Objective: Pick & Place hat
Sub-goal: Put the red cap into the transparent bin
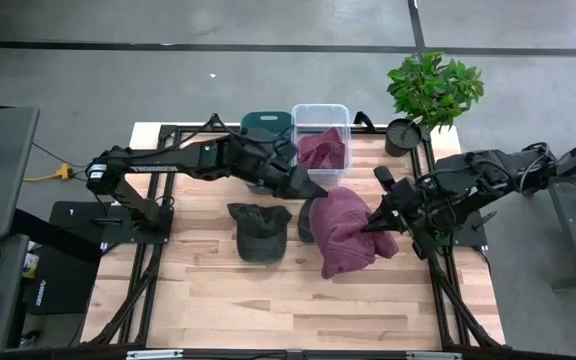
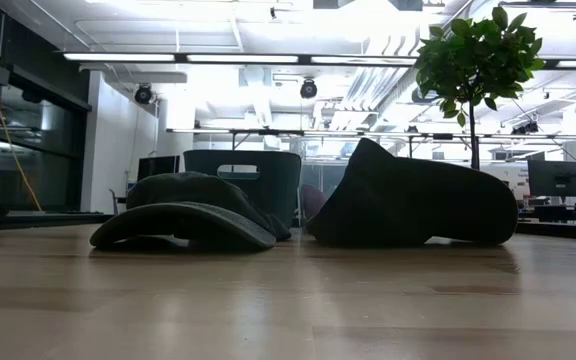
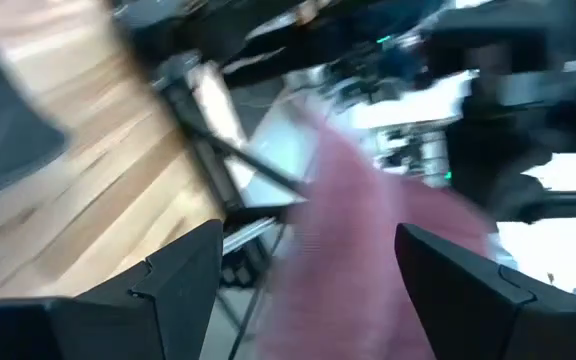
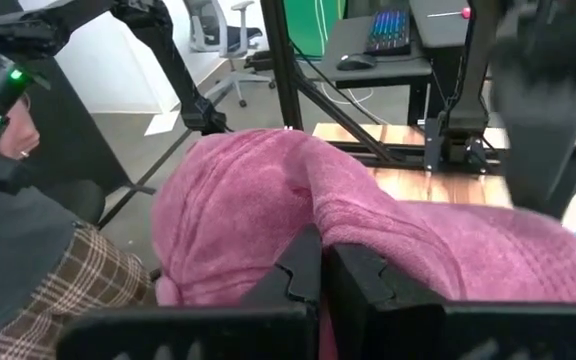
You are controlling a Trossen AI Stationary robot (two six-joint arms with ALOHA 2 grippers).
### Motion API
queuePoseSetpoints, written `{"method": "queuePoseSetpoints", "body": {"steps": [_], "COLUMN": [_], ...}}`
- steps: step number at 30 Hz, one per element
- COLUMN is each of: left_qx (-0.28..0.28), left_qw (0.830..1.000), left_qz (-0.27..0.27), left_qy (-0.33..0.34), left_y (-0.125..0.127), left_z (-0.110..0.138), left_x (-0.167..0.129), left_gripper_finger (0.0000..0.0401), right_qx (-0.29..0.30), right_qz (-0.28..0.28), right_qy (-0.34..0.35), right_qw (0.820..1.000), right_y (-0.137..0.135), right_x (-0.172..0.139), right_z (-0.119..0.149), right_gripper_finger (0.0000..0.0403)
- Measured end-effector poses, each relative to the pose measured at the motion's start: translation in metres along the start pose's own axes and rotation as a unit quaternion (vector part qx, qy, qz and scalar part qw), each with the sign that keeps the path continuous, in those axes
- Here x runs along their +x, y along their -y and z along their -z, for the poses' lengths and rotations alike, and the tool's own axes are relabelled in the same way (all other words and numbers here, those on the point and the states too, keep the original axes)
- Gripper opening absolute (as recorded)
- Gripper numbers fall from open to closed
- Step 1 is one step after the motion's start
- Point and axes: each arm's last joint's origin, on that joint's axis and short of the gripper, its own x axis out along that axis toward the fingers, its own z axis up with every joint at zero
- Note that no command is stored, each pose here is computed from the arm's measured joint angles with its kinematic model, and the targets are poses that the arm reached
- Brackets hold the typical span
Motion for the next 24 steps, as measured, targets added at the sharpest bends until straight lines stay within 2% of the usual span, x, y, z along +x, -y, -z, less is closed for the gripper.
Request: {"method": "queuePoseSetpoints", "body": {"steps": [2, 5, 7, 11, 19, 24], "left_qx": [-0.007, -0.003, -0.007, -0.007, -0.003, -0.009], "left_qw": [1.000, 0.999, 0.999, 0.997, 0.995, 0.993], "left_qz": [0.001, 0.032, 0.027, 0.061, 0.084, 0.093], "left_qy": [-0.014, -0.017, -0.028, -0.051, -0.051, -0.075], "left_y": [-0.003, 0.000, -0.002, 0.003, 0.008, 0.009], "left_z": [0.001, -0.002, -0.001, 0.000, -0.001, 0.000], "left_x": [0.004, 0.011, 0.012, 0.012, 0.011, 0.011], "left_gripper_finger": [0.0280, 0.0280, 0.0280, 0.0280, 0.0280, 0.0280], "right_qx": [-0.004, -0.005, -0.010, -0.016, -0.022, -0.026], "right_qz": [0.001, 0.002, 0.003, 0.008, 0.023, 0.035], "right_qy": [0.000, -0.001, -0.001, 0.000, 0.001, 0.003], "right_qw": [1.000, 1.000, 1.000, 1.000, 0.999, 0.999], "right_y": [0.000, 0.000, 0.000, 0.001, 0.002, 0.002], "right_x": [0.000, 0.001, 0.001, 0.001, 0.001, 0.001], "right_z": [0.000, 0.000, 0.000, 0.000, 0.000, 0.000], "right_gripper_finger": [0.0000, 0.0000, 0.0000, 0.0000, 0.0000, 0.0000]}}
